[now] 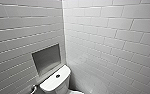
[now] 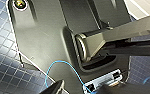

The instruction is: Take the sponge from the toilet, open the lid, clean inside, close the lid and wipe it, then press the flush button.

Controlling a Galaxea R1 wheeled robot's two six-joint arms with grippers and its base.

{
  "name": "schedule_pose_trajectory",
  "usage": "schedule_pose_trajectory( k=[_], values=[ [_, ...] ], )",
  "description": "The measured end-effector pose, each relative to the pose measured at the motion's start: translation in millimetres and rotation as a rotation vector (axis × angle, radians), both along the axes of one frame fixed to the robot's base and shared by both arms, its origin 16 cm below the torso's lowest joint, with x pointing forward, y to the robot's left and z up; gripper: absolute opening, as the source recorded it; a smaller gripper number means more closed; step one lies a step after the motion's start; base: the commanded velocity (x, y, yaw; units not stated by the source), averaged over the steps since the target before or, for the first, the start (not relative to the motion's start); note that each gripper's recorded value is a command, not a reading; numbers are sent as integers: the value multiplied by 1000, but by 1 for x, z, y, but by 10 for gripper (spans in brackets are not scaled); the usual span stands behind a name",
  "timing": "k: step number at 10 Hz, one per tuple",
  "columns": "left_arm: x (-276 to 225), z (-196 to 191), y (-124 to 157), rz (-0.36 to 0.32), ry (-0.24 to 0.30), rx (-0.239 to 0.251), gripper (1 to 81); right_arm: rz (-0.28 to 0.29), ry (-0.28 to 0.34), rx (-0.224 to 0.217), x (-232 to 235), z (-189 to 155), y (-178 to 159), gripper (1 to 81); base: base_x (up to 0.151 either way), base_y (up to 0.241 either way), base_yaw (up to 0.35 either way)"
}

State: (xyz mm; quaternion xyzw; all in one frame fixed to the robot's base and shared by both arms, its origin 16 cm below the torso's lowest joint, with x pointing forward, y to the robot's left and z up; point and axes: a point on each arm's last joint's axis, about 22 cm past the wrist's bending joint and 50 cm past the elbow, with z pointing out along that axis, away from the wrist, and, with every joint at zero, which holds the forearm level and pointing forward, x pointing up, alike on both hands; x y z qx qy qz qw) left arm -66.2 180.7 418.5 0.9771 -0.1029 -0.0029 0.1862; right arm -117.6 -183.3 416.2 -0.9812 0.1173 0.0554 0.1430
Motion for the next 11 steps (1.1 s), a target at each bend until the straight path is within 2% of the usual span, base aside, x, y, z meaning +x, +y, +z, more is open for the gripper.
schedule_pose_trajectory(
  k=[3, 10, 11],
  values=[
    [0, 0, 0, 0, 0, 0, 811, 1, 1, 0, 0, 0, 0, 10, 103, 0, 0],
    [0, 2, 2, 4, -2, -11, 811, 6, 9, -4, -4, 0, -7, 10, 0, 0, 0],
    [2, 2, 6, 5, -3, -12, 811, 6, 9, 7, -4, 2, -8, 10, 0, 0, 0]
  ],
)
